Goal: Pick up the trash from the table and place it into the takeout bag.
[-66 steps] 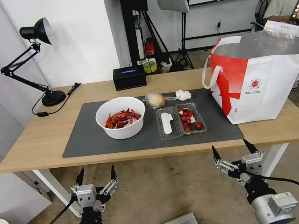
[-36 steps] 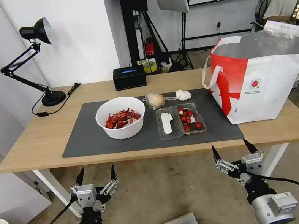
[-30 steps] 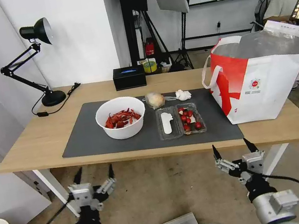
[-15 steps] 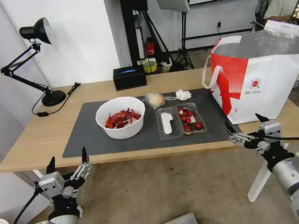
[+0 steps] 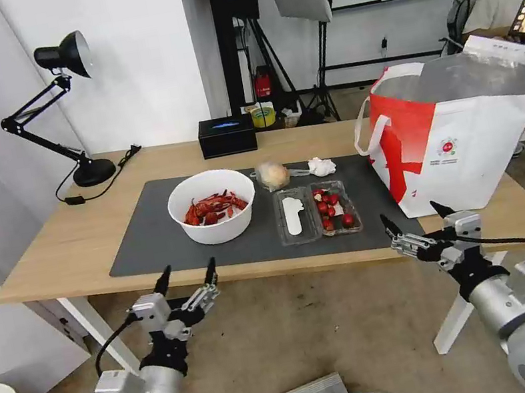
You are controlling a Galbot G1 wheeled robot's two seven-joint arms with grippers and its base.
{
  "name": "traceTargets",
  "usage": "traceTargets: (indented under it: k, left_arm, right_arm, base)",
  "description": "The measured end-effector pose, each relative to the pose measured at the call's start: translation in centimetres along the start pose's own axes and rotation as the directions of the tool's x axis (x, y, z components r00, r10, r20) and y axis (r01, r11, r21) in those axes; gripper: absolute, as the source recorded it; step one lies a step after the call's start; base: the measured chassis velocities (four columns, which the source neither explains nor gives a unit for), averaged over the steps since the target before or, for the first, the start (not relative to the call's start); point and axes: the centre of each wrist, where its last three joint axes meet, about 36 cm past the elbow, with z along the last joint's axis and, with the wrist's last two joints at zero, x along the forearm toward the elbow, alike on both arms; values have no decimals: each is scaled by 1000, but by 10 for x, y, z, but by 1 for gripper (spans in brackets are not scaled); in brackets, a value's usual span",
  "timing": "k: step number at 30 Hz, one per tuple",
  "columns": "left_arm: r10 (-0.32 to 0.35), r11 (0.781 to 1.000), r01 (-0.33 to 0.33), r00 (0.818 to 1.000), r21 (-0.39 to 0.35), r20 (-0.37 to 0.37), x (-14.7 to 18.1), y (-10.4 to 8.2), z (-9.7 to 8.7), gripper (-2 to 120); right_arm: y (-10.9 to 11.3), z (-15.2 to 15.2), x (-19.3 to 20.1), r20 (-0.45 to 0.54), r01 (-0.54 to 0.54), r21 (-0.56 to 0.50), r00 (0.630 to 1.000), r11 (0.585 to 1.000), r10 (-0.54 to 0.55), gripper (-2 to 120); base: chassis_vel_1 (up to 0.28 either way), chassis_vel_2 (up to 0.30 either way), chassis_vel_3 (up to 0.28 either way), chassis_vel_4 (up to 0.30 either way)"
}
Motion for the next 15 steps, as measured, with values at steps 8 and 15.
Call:
traceTargets:
  k: [8, 15]
  left_arm:
    - [76, 990, -66, 994, 127, -81, -21, -6, 9, 100]
    - [130, 975, -105, 985, 197, -114, -41, -10, 11, 100]
  right_arm:
    - [1, 1, 7, 16, 18, -17, 1000, 1000, -18, 100]
    - [-1, -1, 15, 42, 39, -25, 998, 999, -38, 100]
  base:
    - [0, 0, 0, 0]
    - [0, 0, 0, 0]
